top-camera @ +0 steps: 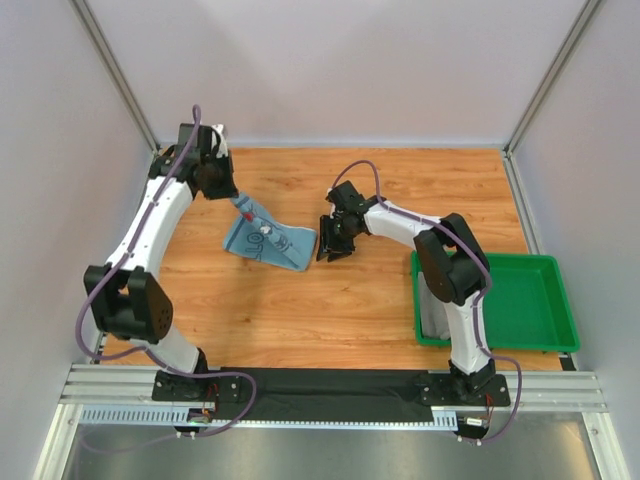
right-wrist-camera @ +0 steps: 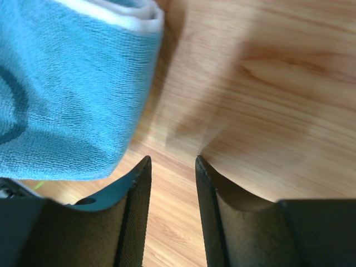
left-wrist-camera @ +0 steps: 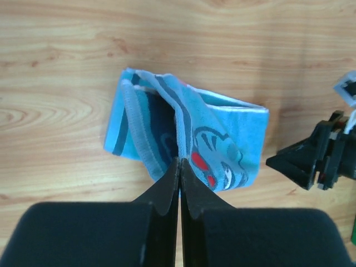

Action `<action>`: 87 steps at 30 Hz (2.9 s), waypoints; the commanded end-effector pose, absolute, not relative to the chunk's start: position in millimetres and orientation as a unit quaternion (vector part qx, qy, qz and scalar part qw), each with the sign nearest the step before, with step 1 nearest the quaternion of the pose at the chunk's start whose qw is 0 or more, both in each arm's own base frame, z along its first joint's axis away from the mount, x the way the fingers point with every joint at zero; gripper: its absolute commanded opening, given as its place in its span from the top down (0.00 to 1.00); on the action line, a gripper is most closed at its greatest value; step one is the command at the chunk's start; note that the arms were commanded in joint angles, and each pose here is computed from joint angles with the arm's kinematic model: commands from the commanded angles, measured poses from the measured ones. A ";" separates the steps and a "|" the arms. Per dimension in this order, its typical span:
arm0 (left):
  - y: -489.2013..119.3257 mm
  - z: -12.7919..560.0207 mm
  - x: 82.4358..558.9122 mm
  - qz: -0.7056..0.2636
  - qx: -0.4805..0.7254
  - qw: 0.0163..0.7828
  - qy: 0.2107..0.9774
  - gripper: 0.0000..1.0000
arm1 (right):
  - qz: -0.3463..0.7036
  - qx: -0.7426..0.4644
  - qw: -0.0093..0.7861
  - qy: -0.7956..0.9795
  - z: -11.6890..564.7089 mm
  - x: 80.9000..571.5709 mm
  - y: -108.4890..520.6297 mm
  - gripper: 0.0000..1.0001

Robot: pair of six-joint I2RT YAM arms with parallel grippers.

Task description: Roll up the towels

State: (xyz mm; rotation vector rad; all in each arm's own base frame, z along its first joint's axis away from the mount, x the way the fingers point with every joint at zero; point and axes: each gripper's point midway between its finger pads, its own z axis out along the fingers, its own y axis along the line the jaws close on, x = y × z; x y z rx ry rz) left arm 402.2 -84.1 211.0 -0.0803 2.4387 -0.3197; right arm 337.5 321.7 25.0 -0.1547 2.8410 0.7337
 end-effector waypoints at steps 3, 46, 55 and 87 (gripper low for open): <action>-53.5 118.1 410.8 -0.117 -0.063 0.256 0.957 1.00 | 0.221 -0.053 0.113 0.967 34.9 337.8 308.5 0.50; -82.2 140.0 429.0 -0.213 -0.003 0.248 0.945 1.00 | 0.303 -0.009 0.201 0.931 130.9 354.0 245.0 0.37; -44.7 59.2 415.8 -0.150 -0.046 0.156 0.975 1.00 | 0.308 -0.015 0.186 0.933 120.6 349.0 248.6 0.36; 59.2 123.4 358.5 0.113 -0.190 0.176 0.959 0.59 | 0.528 -0.122 0.075 0.837 99.8 349.8 429.8 0.44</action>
